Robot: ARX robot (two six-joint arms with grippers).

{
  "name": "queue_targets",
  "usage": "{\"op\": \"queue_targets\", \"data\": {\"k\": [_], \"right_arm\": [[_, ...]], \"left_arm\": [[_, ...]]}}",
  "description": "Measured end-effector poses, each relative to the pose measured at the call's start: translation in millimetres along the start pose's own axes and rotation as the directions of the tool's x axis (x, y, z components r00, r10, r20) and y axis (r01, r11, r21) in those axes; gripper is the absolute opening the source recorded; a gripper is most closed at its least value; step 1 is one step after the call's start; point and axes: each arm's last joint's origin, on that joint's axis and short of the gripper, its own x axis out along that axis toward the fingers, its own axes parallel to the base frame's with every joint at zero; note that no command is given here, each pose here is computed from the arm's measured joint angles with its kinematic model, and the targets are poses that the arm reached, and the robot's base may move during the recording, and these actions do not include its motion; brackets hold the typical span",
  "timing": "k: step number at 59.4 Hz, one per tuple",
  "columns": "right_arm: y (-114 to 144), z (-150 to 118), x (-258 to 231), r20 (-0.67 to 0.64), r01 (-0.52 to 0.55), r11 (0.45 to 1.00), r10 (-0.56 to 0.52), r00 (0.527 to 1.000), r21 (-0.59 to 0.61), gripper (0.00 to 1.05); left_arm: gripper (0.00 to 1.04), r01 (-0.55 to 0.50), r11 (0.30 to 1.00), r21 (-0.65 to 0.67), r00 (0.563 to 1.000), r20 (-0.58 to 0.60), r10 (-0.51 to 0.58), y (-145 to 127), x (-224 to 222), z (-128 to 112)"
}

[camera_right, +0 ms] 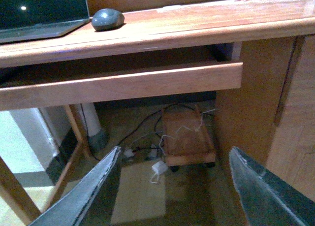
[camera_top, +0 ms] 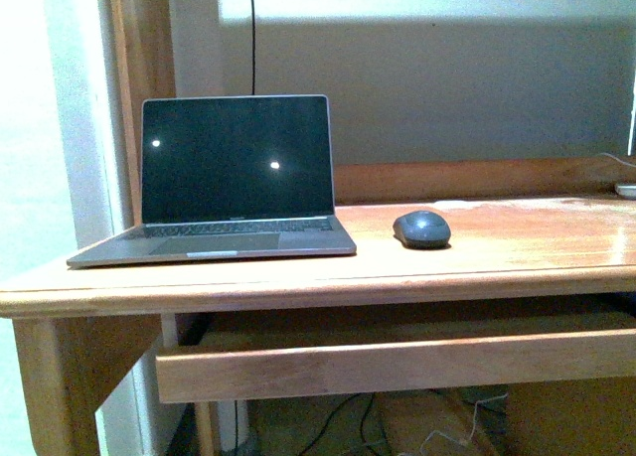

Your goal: Place mouse

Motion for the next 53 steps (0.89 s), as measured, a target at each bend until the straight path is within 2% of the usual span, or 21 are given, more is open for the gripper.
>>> {"op": "queue_targets", "data": {"k": [12,19,25,29,53], "right_arm": [[0.0,0.5,-0.4,0.007,-0.003,0.999,0.004,1.0,-0.05,0.3],[-0.1,0.6,-0.4,0.007,-0.003,0.998,0.003,1.0,-0.064,0.04],[-0.1,0.6,-0.4,0.007,-0.003,0.998,0.003,1.0,-0.068,0.03],[-0.1,0.6,-0.4,0.007,-0.002,0.998,0.003,1.0,-0.069,0.11],[-0.1,0.6,-0.4,0.007,-0.002,0.998,0.003,1.0,-0.069,0.8]], "left_arm": [[0.97,0.0,1.0,0.0,1.0,0.0,0.0,0.0,0.0,0.0],[0.97,0.0,1.0,0.0,1.0,0.0,0.0,0.0,0.0,0.0],[0.97,0.0,1.0,0.0,1.0,0.0,0.0,0.0,0.0,0.0],[0.97,0.0,1.0,0.0,1.0,0.0,0.0,0.0,0.0,0.0],[0.97,0.0,1.0,0.0,1.0,0.0,0.0,0.0,0.0,0.0]]}}
